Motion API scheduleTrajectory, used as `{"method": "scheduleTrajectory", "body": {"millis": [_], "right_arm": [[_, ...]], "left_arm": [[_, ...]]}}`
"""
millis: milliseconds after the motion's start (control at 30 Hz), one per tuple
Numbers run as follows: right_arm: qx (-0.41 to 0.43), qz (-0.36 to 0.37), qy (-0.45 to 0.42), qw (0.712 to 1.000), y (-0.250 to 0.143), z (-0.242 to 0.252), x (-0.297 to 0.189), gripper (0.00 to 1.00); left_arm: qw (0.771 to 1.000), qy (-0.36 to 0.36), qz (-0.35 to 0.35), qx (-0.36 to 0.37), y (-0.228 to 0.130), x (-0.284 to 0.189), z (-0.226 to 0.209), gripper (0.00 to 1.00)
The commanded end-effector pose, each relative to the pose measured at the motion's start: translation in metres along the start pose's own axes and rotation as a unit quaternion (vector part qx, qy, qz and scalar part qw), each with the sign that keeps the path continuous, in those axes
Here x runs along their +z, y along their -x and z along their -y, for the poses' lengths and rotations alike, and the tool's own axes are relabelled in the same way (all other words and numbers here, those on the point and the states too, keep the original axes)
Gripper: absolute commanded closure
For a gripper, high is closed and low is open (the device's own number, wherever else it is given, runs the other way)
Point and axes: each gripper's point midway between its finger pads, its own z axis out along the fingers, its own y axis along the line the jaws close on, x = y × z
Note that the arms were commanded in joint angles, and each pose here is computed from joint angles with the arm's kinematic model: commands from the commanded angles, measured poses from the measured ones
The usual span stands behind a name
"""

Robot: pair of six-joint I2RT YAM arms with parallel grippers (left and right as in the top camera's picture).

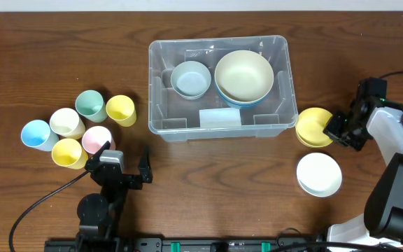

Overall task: Pack container
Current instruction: 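Grasp the yellow bowl rim with the right gripper and lift it, then lower the yellow bowl into the grey bowl and open right gripper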

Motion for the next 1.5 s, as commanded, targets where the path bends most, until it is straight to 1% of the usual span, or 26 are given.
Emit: {"method": "scheduleTrajectory", "body": {"millis": [0,200,367,467,567,700,767,900,967,1100,1267,1467], "right_arm": [[0.009,0.045,-0.012,0.999,0.030,0.004,-0.024,0.99],[0.008,0.076,0.011,0.997,0.062,-0.015,-0.088,0.99],[-0.011,0.105,0.041,0.994,0.077,-0.036,-0.149,0.99],[-0.062,0.122,0.092,0.986,0.079,-0.065,-0.186,0.98],[-0.121,0.139,0.130,0.974,0.071,-0.097,-0.218,0.96],[-0.221,0.150,0.172,0.948,0.041,-0.155,-0.242,0.95],[-0.267,0.152,0.190,0.932,0.018,-0.188,-0.247,0.94],[-0.359,0.168,0.224,0.890,-0.035,-0.258,-0.254,0.94],[-0.391,0.188,0.227,0.872,-0.060,-0.287,-0.256,0.92],[-0.426,0.228,0.213,0.849,-0.094,-0.329,-0.251,0.90],[-0.442,0.235,0.190,0.844,-0.118,-0.364,-0.218,0.90],[-0.434,0.215,0.178,0.856,-0.113,-0.390,-0.163,0.90]], "left_arm": [[1.000,0.006,-0.017,0.007,-0.015,0.002,-0.003,0.02],[1.000,0.006,-0.017,0.007,-0.015,0.002,-0.003,0.02],[1.000,0.006,-0.017,0.007,-0.015,0.002,-0.003,0.02],[1.000,0.006,-0.017,0.007,-0.015,0.002,-0.003,0.02],[1.000,0.006,-0.017,0.007,-0.015,0.002,-0.003,0.02],[1.000,0.006,-0.017,0.007,-0.015,0.002,-0.003,0.02],[1.000,0.006,-0.017,0.007,-0.015,0.002,-0.003,0.02],[1.000,0.006,-0.017,0.007,-0.015,0.002,-0.003,0.02],[1.000,0.006,-0.017,0.007,-0.015,0.002,-0.003,0.02],[1.000,0.006,-0.017,0.007,-0.015,0.002,-0.003,0.02],[1.000,0.006,-0.017,0.007,-0.015,0.002,-0.003,0.02],[1.000,0.006,-0.017,0.007,-0.015,0.002,-0.003,0.02]]}}
